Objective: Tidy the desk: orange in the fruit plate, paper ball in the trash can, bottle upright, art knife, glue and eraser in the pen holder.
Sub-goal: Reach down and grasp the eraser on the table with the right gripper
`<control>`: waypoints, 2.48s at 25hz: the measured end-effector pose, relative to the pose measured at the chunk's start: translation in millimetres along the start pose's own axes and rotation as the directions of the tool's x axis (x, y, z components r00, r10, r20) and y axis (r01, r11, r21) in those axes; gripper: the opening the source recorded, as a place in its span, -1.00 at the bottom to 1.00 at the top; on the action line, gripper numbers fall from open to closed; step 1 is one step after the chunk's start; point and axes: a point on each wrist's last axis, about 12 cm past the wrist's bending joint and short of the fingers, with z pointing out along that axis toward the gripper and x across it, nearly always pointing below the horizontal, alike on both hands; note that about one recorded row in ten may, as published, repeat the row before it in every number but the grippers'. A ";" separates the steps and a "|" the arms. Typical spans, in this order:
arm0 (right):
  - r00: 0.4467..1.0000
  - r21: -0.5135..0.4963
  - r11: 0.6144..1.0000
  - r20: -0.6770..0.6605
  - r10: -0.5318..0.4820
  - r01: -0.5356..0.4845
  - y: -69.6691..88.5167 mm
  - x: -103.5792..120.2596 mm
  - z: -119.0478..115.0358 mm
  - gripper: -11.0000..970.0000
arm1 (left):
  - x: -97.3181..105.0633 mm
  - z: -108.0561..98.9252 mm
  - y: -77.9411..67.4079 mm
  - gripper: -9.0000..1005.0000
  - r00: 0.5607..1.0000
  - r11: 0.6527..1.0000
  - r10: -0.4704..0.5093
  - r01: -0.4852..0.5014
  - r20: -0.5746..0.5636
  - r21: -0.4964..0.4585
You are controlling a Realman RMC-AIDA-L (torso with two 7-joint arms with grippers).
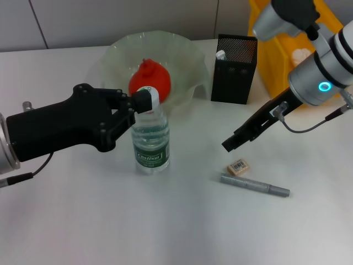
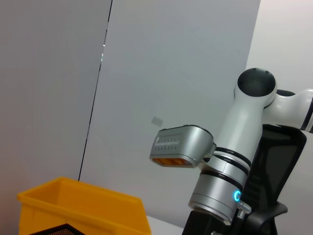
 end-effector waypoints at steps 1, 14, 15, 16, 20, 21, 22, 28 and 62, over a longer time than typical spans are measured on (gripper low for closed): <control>1.000 0.000 1.000 0.000 0.000 0.000 0.0 0.0 0.0 0.04 | -0.9 -1.4 0.7 -0.98 1.000 1.000 0.001 -0.001 0.002 0.003; 0.983 -0.074 0.981 0.017 0.182 -0.180 0.8 3.9 4.2 0.15 | -8.6 -9.5 6.8 -0.98 1.000 1.000 0.018 -0.019 0.014 0.012; 0.981 -0.079 0.978 0.013 0.193 -0.191 0.8 5.1 4.4 0.16 | -7.9 -9.5 7.0 -0.98 1.000 1.000 0.015 -0.016 0.014 0.012; 0.981 -0.079 0.978 0.013 0.193 -0.191 0.8 5.1 4.4 0.16 | -7.9 -9.5 7.0 -0.98 1.000 1.000 0.015 -0.016 0.014 0.012; 0.973 -0.089 0.969 -0.007 0.231 -0.231 1.3 8.9 1.9 0.16 | -6.5 -9.4 7.1 -0.98 1.000 1.000 0.022 -0.022 0.013 0.012; 0.973 -0.089 0.969 -0.007 0.231 -0.231 1.3 8.9 1.9 0.16 | -5.2 -9.5 7.0 -0.98 1.000 1.000 0.027 -0.027 0.013 0.012; 0.971 -0.089 0.967 -0.012 0.240 -0.241 1.3 9.4 0.6 0.16 | -5.2 -9.5 7.0 -0.98 1.000 1.000 0.027 -0.027 0.013 0.012; 0.956 -0.055 0.955 -0.043 0.289 -0.291 -1.5 12.0 -1.9 0.15 | -4.9 -9.3 7.7 -0.98 1.000 1.000 0.027 -0.027 0.014 0.013; 0.976 0.135 0.986 -0.185 0.118 -0.094 -1.8 -28.2 18.5 0.14 | -3.1 -7.4 10.5 -0.98 0.999 0.999 0.037 -0.037 0.010 0.018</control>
